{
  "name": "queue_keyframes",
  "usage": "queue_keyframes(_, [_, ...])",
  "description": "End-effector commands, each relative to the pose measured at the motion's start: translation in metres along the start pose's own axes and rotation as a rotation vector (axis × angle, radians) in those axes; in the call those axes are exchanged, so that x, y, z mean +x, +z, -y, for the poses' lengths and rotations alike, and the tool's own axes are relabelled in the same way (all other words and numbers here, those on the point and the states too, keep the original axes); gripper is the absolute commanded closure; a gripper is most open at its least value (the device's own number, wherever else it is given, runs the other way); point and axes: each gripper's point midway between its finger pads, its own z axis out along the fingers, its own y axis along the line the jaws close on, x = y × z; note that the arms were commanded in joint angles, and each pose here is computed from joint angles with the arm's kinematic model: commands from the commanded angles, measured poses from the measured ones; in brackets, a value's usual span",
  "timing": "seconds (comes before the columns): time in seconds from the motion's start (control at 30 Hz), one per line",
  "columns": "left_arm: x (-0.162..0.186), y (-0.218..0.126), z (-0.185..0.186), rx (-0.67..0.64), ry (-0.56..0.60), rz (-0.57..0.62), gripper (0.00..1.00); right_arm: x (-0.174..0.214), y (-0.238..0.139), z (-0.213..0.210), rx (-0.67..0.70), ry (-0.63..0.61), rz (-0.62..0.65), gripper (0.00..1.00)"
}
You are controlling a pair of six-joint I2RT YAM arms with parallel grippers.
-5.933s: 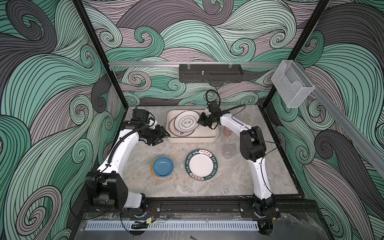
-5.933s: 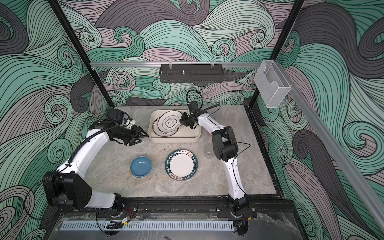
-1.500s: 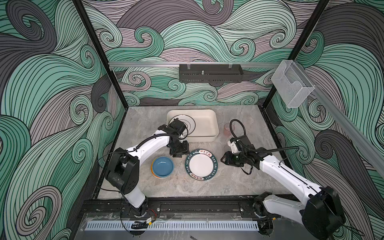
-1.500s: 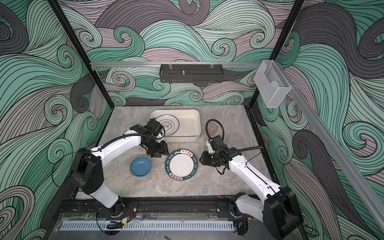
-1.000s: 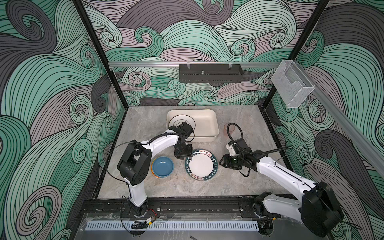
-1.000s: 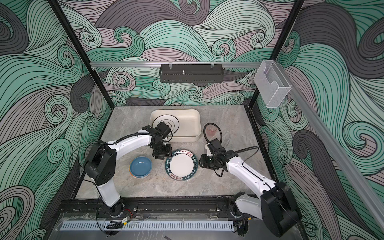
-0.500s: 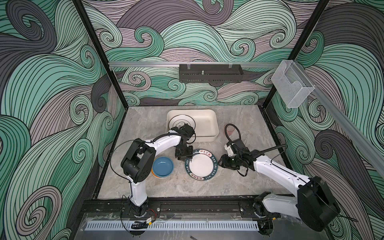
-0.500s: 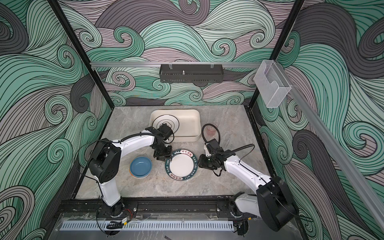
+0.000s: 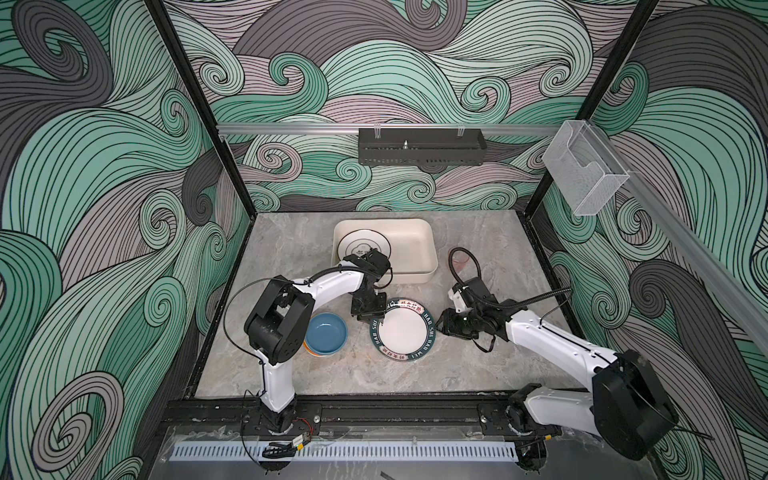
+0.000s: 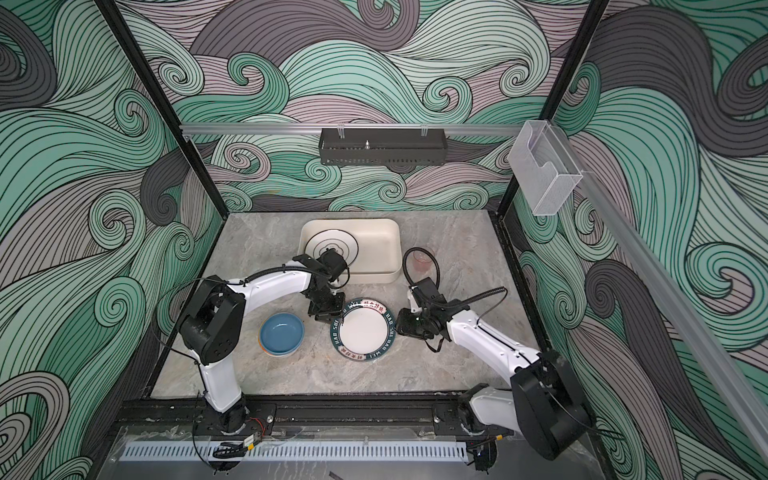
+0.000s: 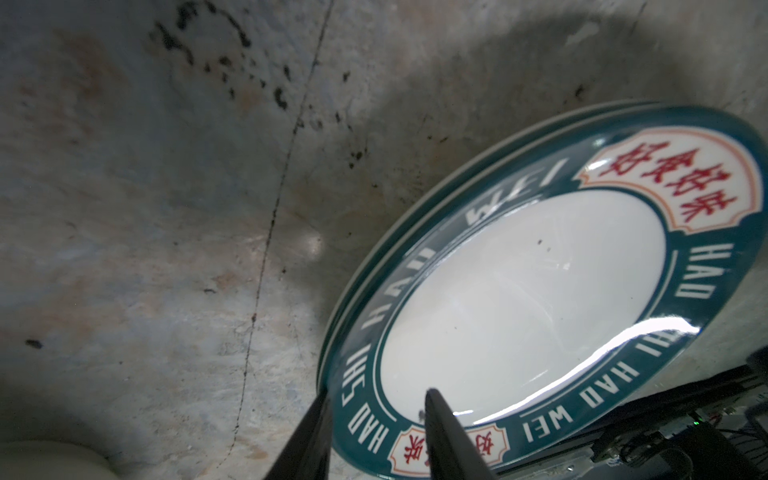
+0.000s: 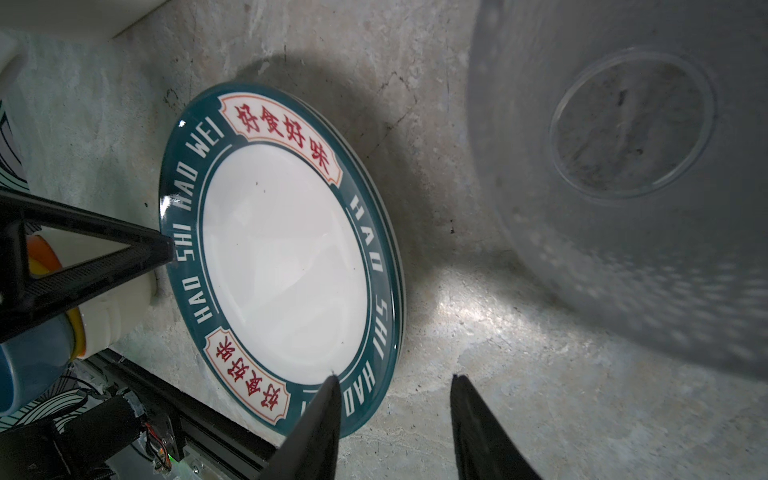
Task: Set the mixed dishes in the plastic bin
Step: 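Close both grippers on opposite rims of the green 'HAO SHI HAO WEI' plate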
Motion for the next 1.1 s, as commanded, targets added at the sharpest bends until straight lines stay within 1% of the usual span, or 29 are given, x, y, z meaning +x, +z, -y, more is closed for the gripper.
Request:
queue_keyframes(0.0, [-0.006,-0.002,0.009,0.011,0.008,0.007,0.61,0.006,0.007,0.005,0.019,0.004,-0.020,0.55])
queue_keyframes(0.5, [-0.005,0.004,0.012,0.022,0.007,-0.016,0.62,0.008,0.007,0.009,0.028,0.013,-0.016,0.55])
queue_keyframes(0.77, [-0.007,-0.015,0.006,-0.008,0.016,0.046,0.60,0.008,0.007,0.007,0.022,0.015,-0.019,0.55])
queue_keyframes(1.07, [-0.007,-0.018,-0.002,-0.041,0.010,0.072,0.56,0.009,0.007,0.008,0.022,0.017,-0.017,0.55])
